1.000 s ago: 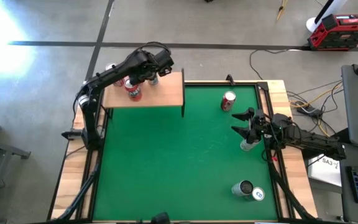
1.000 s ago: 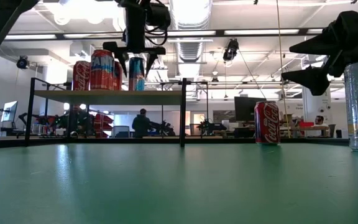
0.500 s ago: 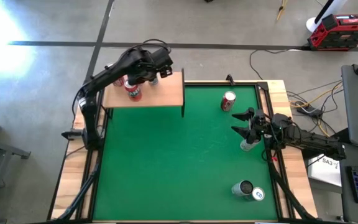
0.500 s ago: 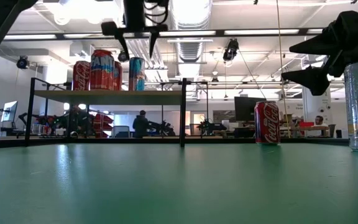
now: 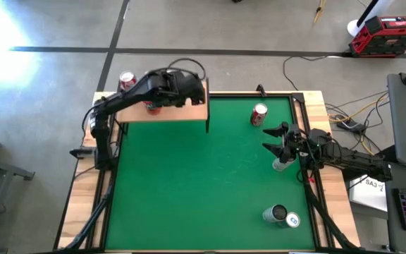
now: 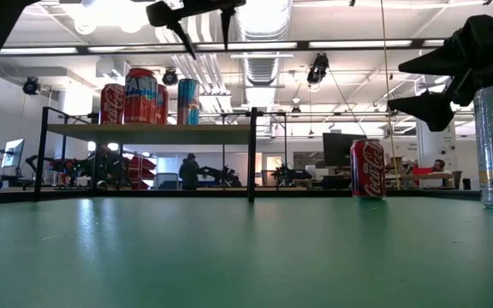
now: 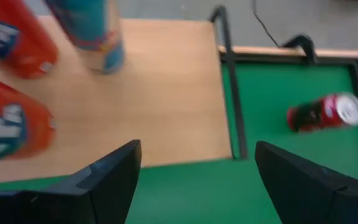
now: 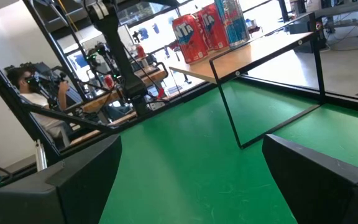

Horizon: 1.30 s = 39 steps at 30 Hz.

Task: Place canned beverage on shelf
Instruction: Move the red white soda can to the center of the table

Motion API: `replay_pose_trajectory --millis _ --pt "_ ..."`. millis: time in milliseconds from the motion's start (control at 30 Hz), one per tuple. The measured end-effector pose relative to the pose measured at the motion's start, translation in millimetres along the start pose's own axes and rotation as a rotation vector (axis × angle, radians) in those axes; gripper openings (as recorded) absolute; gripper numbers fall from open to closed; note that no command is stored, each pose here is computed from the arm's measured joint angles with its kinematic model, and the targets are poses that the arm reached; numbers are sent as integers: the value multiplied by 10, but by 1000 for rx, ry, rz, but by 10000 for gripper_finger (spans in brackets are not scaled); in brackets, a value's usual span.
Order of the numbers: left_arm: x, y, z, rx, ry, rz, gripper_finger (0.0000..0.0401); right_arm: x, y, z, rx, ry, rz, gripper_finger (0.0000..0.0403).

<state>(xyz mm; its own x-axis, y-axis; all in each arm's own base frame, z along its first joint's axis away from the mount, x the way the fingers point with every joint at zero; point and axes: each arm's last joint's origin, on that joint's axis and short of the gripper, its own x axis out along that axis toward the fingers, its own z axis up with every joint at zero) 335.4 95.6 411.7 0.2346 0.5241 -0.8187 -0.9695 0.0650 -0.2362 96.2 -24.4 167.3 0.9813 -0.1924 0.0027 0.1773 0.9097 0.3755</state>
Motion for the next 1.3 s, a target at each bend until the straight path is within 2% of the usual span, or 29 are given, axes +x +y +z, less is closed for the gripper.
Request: replay_pose_trajectory --millis 367,633,833,1033,1167,1300 --pt "-9 -330 -616 230 1 -170 298 0 0 0 0 -1 0 382" --pt "-7 -414 -985 323 -101 -182 298 0 0 0 0 0 0 382" --pt "83 -510 -1149 405 -233 -214 298 0 -1 -1 0 0 -1 382" --pt "285 -596 -1282 413 -257 -277 298 0 -1 -1 0 0 0 382" --pt "498 -645 -1333 440 -265 -355 298 0 -1 -1 0 0 0 382" --pt "515 -517 -1316 500 -330 -464 298 0 0 -1 0 0 0 382"
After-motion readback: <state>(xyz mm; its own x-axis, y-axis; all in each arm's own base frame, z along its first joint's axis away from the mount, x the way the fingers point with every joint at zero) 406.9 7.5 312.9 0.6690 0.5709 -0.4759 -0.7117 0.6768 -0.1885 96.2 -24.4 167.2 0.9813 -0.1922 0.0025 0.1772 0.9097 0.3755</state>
